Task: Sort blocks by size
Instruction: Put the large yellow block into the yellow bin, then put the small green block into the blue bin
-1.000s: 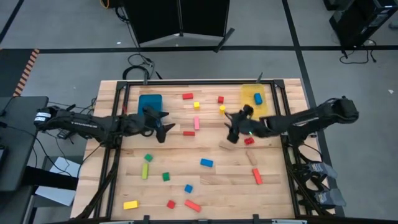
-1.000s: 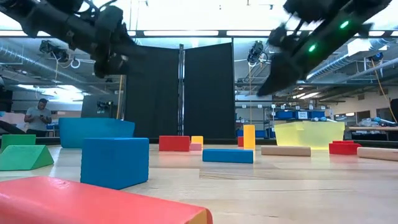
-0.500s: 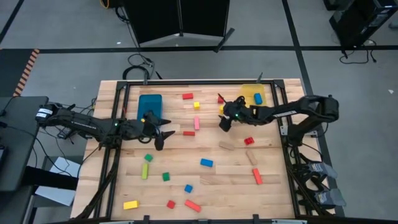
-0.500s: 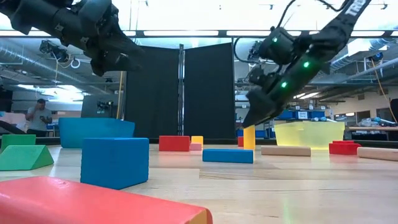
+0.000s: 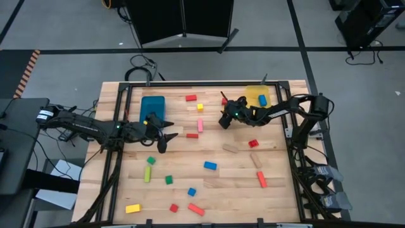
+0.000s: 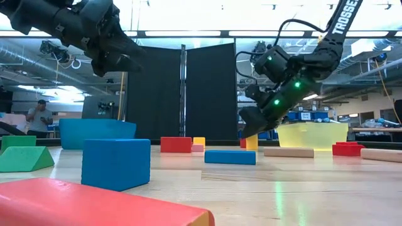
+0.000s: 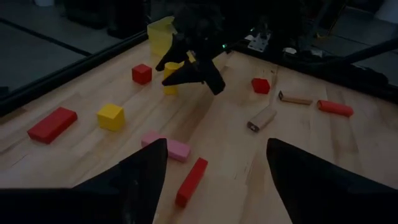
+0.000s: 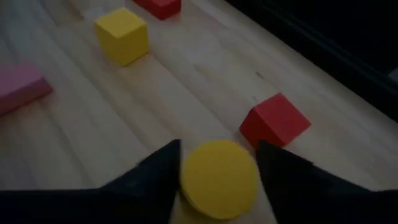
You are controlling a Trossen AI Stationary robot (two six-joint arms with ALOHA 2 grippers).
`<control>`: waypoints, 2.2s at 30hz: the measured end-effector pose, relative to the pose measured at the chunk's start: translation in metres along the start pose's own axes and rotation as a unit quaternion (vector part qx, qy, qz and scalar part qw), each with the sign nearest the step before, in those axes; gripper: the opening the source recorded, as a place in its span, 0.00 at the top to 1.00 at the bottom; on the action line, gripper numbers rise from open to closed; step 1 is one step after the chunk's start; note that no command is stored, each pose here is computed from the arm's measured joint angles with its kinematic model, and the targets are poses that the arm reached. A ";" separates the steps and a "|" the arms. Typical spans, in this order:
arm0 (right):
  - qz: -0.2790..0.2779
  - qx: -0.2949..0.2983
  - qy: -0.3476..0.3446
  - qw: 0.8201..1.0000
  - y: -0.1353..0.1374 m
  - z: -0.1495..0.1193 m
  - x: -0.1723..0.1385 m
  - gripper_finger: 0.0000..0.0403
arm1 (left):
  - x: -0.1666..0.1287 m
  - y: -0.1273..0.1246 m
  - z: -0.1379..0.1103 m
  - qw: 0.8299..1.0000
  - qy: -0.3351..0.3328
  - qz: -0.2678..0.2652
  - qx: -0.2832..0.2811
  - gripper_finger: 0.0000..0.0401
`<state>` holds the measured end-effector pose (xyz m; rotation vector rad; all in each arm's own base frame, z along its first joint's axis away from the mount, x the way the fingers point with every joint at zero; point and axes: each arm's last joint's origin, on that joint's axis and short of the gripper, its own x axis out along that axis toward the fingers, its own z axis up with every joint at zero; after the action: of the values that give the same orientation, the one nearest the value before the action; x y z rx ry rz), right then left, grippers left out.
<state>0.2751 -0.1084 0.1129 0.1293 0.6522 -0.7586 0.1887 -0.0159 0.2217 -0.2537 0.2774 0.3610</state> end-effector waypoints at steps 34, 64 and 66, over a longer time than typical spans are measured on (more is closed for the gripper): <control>-0.212 0.072 0.044 0.974 -0.088 0.004 -0.109 0.31 | 0.038 -0.021 -0.034 0.994 0.093 -0.051 -0.019 0.33; 0.027 0.010 -0.120 0.992 -0.023 0.029 -0.144 0.26 | -0.025 -0.059 -0.061 0.847 0.492 0.002 0.202 0.38; 0.028 0.010 -0.121 0.992 -0.022 0.029 -0.145 0.27 | -0.023 -0.059 -0.066 0.842 0.498 0.001 0.208 0.38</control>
<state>0.1965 -0.0480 0.2247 0.0723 0.4093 -0.7128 0.1757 -0.0954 0.1783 0.0153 1.3739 0.1304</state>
